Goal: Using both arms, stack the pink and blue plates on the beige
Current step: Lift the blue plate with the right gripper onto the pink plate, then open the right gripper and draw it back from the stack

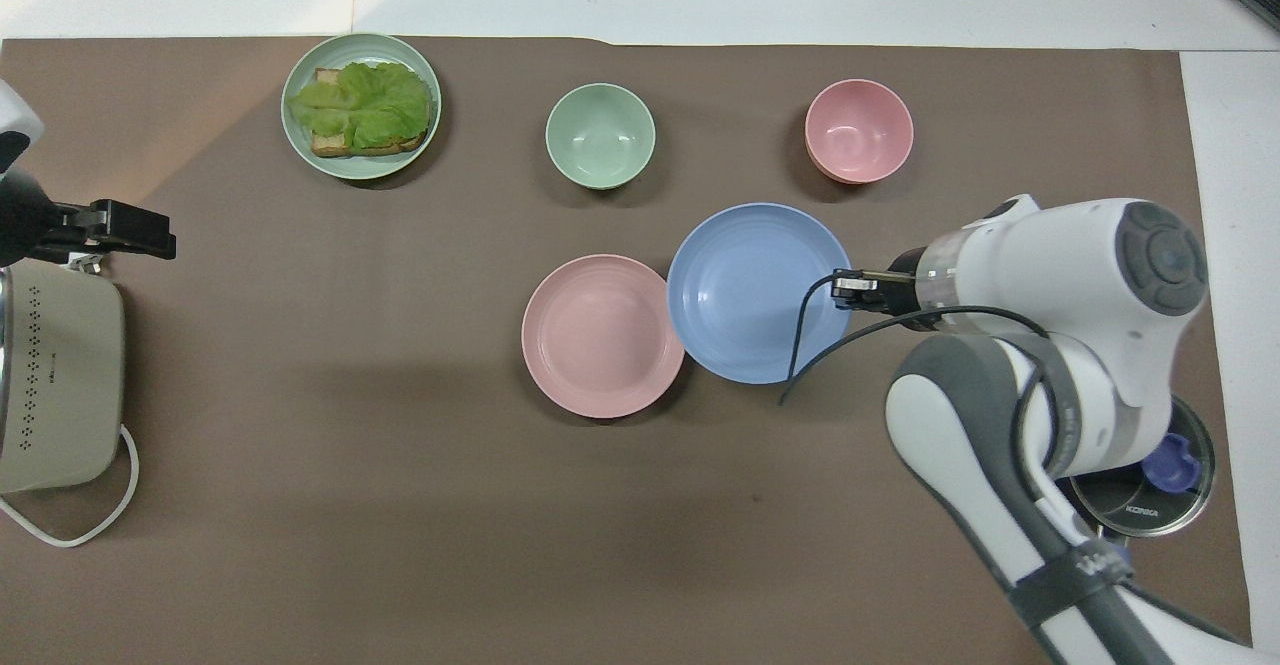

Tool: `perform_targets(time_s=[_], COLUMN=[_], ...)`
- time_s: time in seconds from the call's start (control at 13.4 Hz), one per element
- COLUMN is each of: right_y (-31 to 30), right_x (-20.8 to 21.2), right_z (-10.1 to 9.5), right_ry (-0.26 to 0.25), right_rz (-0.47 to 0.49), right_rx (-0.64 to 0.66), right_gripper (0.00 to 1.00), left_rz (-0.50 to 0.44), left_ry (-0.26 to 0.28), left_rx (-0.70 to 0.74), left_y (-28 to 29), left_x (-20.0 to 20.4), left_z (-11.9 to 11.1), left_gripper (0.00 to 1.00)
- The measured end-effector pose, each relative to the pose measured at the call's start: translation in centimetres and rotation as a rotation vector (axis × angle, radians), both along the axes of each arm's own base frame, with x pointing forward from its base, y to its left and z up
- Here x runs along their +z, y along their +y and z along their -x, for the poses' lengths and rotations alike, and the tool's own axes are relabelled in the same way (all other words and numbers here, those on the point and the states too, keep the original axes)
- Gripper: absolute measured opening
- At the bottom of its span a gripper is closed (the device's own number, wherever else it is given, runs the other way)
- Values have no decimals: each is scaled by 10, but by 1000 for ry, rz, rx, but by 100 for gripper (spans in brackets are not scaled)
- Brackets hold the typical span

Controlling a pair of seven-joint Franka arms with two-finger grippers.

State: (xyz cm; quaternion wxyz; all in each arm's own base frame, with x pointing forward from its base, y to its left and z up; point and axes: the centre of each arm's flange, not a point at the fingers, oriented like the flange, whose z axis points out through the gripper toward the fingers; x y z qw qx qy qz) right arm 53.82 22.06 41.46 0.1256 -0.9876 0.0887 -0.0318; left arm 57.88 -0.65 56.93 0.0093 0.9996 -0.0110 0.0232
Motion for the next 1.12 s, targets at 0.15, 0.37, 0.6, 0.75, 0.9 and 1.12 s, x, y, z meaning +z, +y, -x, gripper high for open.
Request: perform_targets(time_s=[0.15, 0.37, 0.6, 0.75, 0.9, 1.12], right_y=[30, 54, 68, 70, 70, 71], right_x=[-16, -45, -73, -82, -82, -76], right_z=[6, 9, 10, 10, 10, 6], right_ry=[-4, -22, -34, -27, -29, -40], right_rz=[1, 5, 11, 15, 15, 9], right_rx=[23, 48, 60, 62, 61, 60], right_gripper=[5, 5, 5, 5, 12, 49], left_rz=[0, 0, 0, 0, 0, 0], left_ry=[0, 0, 0, 0, 0, 0], left_rx=[0, 0, 0, 0, 0, 0], left_y=[0, 0, 0, 0, 0, 0], left_x=[0, 0, 0, 0, 0, 0], left_z=[0, 0, 0, 0, 0, 0], left_gripper=[100, 100, 100, 100, 100, 100])
